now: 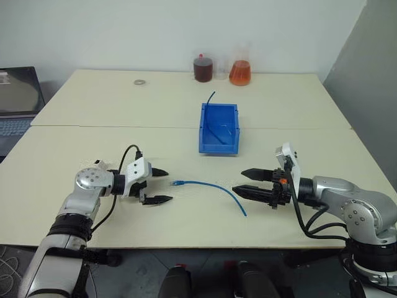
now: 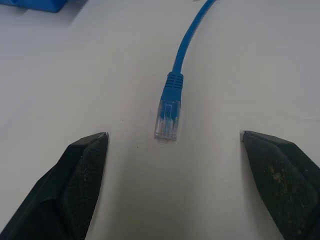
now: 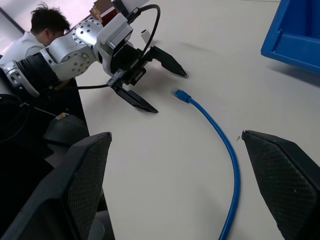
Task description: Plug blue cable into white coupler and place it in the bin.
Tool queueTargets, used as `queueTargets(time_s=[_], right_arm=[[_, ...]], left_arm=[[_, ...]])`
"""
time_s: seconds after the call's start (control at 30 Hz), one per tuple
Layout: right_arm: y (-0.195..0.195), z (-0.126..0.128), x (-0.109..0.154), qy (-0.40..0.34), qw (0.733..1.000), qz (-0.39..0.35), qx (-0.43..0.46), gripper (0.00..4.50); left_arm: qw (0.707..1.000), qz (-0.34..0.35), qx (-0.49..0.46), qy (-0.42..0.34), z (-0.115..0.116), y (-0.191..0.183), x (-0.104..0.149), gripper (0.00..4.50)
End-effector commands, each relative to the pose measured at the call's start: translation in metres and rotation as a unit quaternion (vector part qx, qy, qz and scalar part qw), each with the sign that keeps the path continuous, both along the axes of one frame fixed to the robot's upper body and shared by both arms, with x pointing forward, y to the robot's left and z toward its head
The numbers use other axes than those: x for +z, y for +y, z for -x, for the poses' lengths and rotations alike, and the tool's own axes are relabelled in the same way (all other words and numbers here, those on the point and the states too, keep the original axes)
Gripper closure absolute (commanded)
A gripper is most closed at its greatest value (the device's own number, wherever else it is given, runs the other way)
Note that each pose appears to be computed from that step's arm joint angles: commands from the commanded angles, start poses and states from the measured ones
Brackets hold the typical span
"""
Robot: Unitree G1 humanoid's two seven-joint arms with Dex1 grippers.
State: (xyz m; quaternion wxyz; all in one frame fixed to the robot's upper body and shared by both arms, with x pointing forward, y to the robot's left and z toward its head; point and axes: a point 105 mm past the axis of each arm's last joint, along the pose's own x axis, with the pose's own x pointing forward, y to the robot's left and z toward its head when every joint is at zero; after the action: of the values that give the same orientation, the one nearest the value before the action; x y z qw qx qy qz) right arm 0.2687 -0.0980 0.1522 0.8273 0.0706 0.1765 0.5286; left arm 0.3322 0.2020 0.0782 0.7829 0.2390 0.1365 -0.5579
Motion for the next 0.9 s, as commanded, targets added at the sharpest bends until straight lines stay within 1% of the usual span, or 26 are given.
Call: queueTargets(time_s=[0.03, 0.07, 0.1, 0.27, 0.3, 0.43, 0.47, 0.5, 0.6, 0.73, 0.77, 0.8, 0.83, 0.9], right_arm=[[-0.003, 0.002, 0.010, -0.030, 1.000, 0.000, -0.006, 0.00], [-0.004, 0.001, 0.010, -0.031, 0.999, 0.000, -0.008, 0.00], [-0.005, 0.001, 0.010, -0.031, 0.999, -0.001, -0.011, 0.00], [-0.005, 0.003, 0.008, -0.031, 0.999, -0.001, -0.013, 0.00], [-0.005, 0.003, 0.008, -0.031, 0.999, -0.001, -0.014, 0.00], [-0.002, 0.000, 0.008, -0.038, 0.999, -0.002, -0.012, 0.00], [-0.001, -0.001, 0.009, -0.039, 0.999, -0.004, -0.012, 0.00], [0.000, -0.002, 0.010, -0.040, 0.999, -0.006, -0.011, 0.00], [0.002, -0.002, 0.009, -0.043, 0.999, -0.003, -0.004, 0.00], [0.005, -0.001, 0.010, -0.049, 0.999, -0.005, -0.002, 0.00], [0.007, -0.002, 0.012, -0.053, 0.999, -0.009, -0.004, 0.00], [0.008, -0.003, 0.014, -0.059, 0.998, -0.012, -0.007, 0.00], [0.011, -0.005, 0.018, -0.068, 0.997, -0.019, -0.011, 0.00], [0.017, -0.007, 0.026, -0.077, 0.996, -0.036, -0.014, 0.00]], left_arm=[[0.999, -0.028, -0.017, 0.023, 0.003, -0.002, -0.017, 0.54], [0.999, -0.027, -0.022, 0.027, 0.004, -0.002, -0.017, 0.60], [0.999, -0.024, -0.023, 0.030, 0.004, -0.001, -0.016, 0.92], [0.998, -0.027, -0.033, 0.045, 0.010, 0.003, -0.014, 1.96], [0.998, -0.034, -0.033, 0.044, 0.011, 0.006, -0.015, 2.24], [0.998, -0.041, -0.023, 0.050, 0.012, 0.015, -0.014, 3.13], [0.998, -0.041, -0.021, 0.050, 0.013, 0.017, -0.014, 3.28], [0.998, -0.044, -0.020, 0.051, 0.014, 0.019, -0.013, 3.58], [0.998, -0.040, -0.018, 0.052, 0.015, 0.019, -0.013, 4.25], [0.999, -0.012, -0.013, 0.047, 0.015, 0.005, -0.009, 4.27], [0.999, 0.010, -0.005, 0.045, 0.012, -0.004, -0.002, 4.27], [0.998, 0.034, 0.002, 0.043, 0.010, -0.014, 0.006, 4.27], [0.995, 0.083, 0.022, 0.044, 0.006, -0.028, 0.021, 4.27], [0.987, 0.148, 0.052, 0.040, -0.001, -0.048, 0.044, 4.27]])
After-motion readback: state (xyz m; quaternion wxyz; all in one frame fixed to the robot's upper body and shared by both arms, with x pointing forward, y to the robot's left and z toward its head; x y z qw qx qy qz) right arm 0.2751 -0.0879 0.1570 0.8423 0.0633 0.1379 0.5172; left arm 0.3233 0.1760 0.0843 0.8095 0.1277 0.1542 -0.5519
